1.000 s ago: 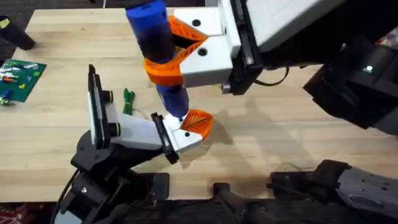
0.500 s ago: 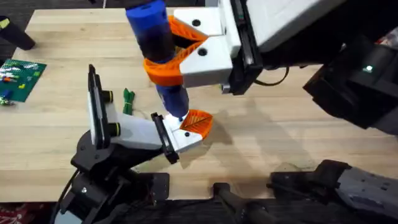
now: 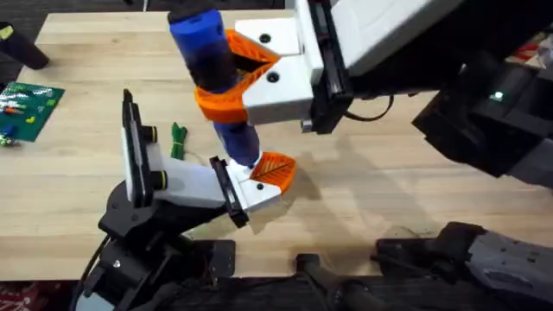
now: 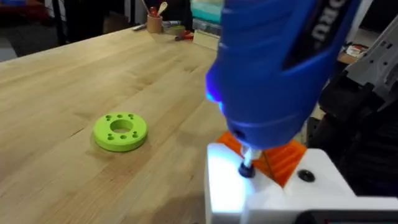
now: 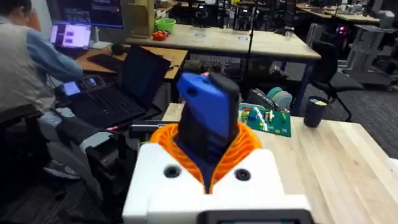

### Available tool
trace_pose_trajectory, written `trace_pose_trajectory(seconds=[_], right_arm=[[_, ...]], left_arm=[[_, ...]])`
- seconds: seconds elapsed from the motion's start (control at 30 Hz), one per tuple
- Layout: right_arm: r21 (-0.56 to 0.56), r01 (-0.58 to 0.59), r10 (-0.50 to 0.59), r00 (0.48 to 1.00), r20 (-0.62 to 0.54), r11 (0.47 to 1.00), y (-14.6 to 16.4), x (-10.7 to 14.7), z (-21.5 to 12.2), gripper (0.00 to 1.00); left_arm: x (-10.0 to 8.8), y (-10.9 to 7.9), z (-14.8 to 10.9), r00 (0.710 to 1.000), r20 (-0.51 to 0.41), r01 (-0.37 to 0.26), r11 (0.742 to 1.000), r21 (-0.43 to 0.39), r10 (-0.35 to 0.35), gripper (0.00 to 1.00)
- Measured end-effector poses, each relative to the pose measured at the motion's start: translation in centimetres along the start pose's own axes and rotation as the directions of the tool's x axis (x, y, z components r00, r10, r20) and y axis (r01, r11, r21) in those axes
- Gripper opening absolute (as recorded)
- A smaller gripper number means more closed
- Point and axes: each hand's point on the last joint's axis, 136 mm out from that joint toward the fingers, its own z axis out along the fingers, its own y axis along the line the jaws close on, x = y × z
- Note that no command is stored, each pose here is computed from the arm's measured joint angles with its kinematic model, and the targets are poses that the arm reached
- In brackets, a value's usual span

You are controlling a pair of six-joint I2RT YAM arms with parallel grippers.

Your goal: Pick up the gripper from the table and insert it into the empty holder that is missing its gripper. Then pick up a screw, insert it into the mounting hole, and use the screwdriver to tighten it. Finally, clean up the table by picking up the vegetable and placing it into the bucket.

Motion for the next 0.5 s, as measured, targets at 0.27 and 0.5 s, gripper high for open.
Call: trace_pose_trajectory(seconds=[0.27, 0.5], right_arm=[[0.000, -0.001, 0.001, 1.000, 0.000, 1.000, 0.02, 0.01, 0.02, 0.031], [0.001, -0.009, 0.009, 1.000, -0.009, 1.000, 0.00, 0.26, 0.02, 0.031]], left_arm=[[0.00, 0.00, 0.00, 1.000, 0.000, -0.005, 1.000, 0.000, 0.005, 0.014], [0.00, 0.00, 0.00, 1.000, 0.000, -0.005, 1.000, 0.000, 0.005, 0.014]])
